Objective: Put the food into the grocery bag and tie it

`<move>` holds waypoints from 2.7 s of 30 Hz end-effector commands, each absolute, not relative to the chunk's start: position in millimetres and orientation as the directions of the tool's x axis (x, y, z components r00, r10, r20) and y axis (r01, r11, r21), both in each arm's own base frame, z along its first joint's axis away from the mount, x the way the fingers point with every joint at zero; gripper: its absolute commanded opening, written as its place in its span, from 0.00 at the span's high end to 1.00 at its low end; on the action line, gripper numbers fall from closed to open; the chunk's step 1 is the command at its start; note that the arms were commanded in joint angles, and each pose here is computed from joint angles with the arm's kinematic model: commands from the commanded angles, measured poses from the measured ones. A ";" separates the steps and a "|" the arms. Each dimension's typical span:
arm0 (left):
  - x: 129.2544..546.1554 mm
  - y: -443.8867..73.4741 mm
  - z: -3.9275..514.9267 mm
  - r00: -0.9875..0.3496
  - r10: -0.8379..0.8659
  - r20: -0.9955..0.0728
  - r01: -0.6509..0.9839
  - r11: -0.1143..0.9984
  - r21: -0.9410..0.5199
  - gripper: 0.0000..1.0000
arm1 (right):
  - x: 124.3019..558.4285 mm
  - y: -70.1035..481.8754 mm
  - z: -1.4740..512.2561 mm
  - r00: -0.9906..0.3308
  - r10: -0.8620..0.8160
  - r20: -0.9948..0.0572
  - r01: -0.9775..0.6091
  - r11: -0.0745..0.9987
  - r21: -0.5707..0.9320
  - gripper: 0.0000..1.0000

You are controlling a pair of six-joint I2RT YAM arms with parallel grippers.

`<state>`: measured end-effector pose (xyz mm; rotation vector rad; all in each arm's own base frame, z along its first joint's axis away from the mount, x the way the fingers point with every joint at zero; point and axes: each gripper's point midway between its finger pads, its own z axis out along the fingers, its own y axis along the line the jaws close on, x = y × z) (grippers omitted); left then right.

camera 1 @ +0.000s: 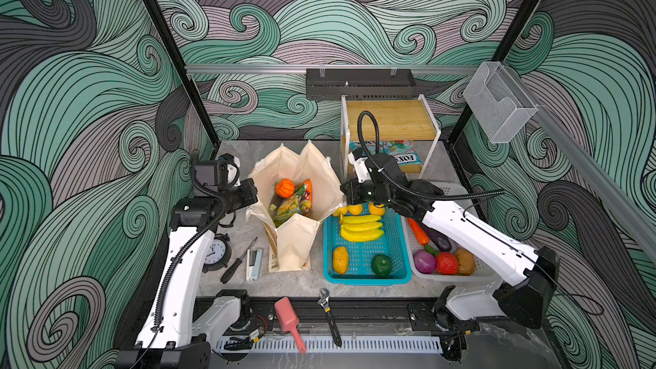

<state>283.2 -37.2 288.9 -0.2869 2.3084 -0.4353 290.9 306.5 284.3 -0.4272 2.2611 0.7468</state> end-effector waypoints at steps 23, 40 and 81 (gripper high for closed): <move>306.0 -44.2 264.0 -0.705 -0.350 -0.616 -0.068 0.899 -0.433 0.81 | 308.5 316.7 270.2 -0.685 -0.158 -0.711 -0.520 0.790 0.325 1.00; 273.1 -10.0 288.9 -0.462 -0.646 -0.608 -0.304 0.759 -0.576 0.01 | 305.6 281.4 279.2 -0.690 0.007 -0.724 -0.419 0.812 0.407 0.00; 262.9 -34.8 178.2 -0.230 -0.970 0.076 -0.451 0.037 -0.892 0.14 | 308.9 222.8 248.5 -0.745 0.209 -0.634 -0.270 0.775 0.572 0.00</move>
